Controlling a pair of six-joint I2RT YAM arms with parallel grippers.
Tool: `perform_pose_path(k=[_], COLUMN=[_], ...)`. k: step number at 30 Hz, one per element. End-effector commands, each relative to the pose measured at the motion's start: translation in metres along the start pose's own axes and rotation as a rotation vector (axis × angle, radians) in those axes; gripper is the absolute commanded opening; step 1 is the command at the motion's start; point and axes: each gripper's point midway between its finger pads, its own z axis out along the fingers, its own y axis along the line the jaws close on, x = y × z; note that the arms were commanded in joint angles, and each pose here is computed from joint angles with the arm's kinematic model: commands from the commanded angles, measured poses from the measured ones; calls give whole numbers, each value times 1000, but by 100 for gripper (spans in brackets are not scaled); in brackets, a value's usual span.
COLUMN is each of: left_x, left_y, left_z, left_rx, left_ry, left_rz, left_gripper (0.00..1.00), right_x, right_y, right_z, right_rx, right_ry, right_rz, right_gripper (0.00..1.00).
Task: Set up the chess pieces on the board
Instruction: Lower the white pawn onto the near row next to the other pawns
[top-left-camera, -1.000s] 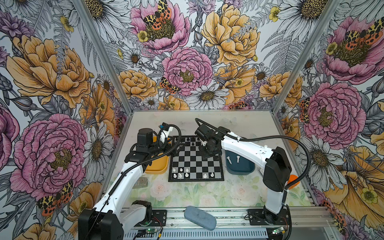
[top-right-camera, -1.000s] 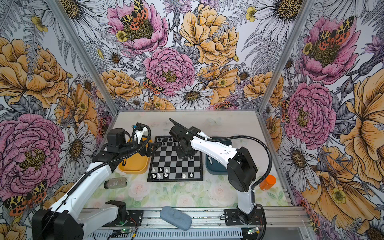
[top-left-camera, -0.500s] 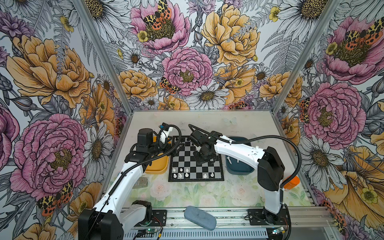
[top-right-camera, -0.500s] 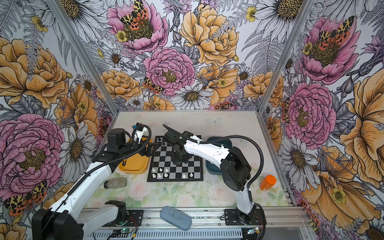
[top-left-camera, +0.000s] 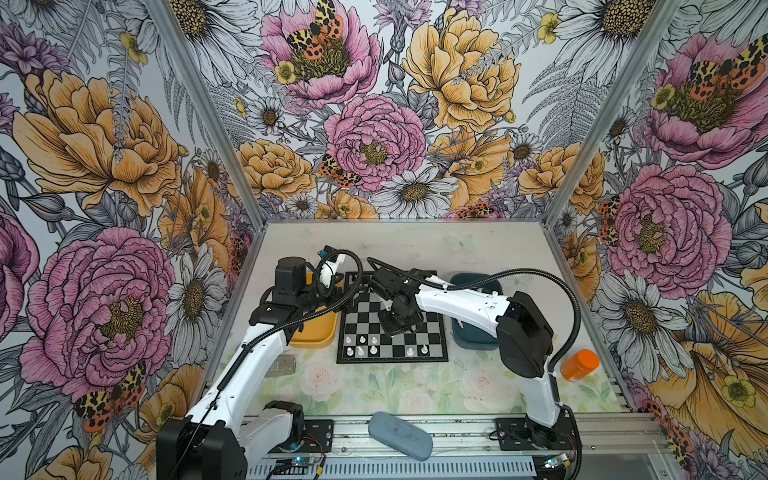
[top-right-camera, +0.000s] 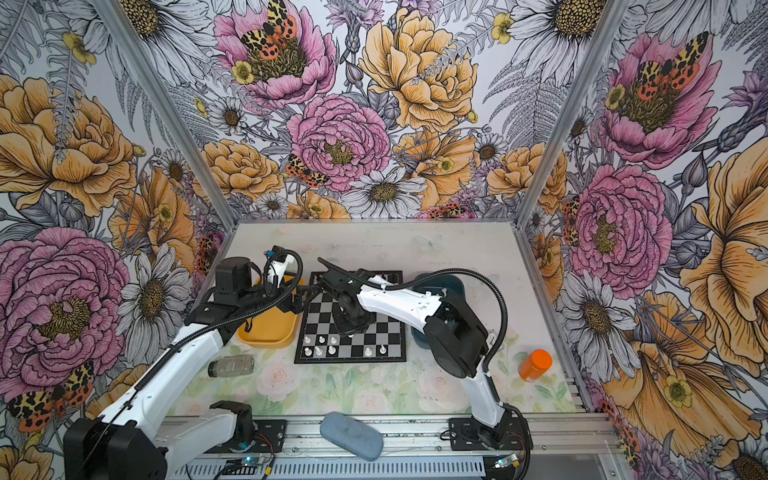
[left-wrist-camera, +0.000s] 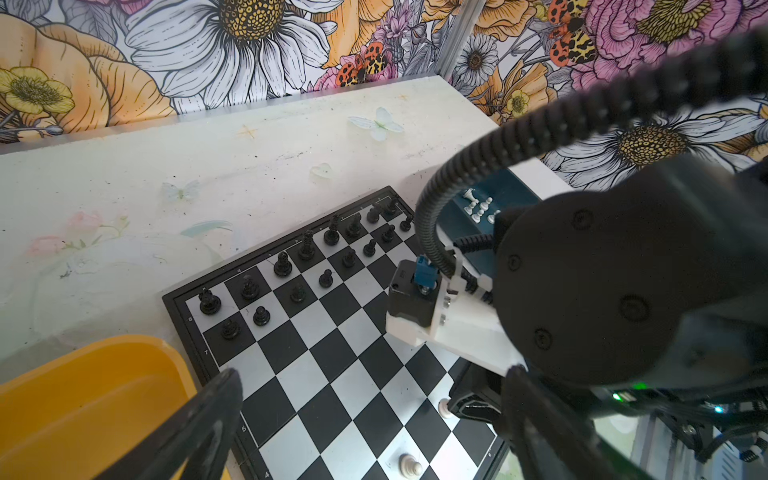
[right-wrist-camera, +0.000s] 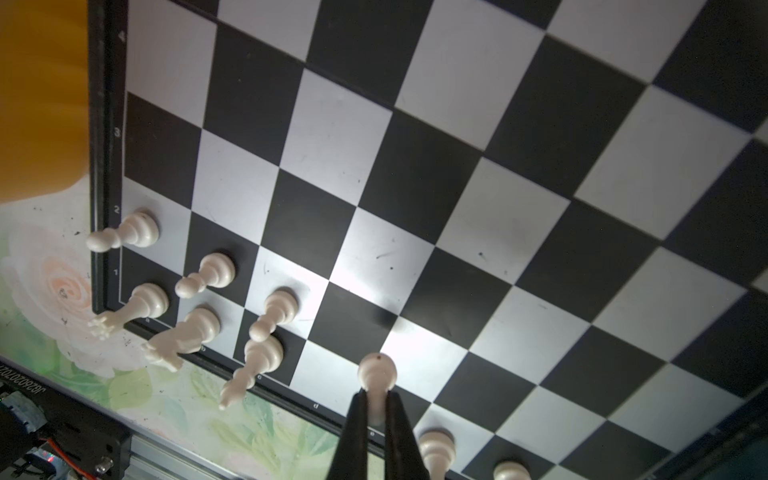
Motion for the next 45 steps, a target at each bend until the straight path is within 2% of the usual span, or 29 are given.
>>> perform_pose_path(k=[1,45], left_x=[-6,-4], left_y=[0,3], left_z=[-2,-5], left_rx=[-15,-47], left_ry=[-9,-11], left_rz=[29,37], left_gripper=[99,99], right_x=[-10,1], right_y=[16,19], right_z=[0,28], right_rx=[-42,-24], right_ry=[-20,49], right_rz=[-6,1], right_gripper=[0,0])
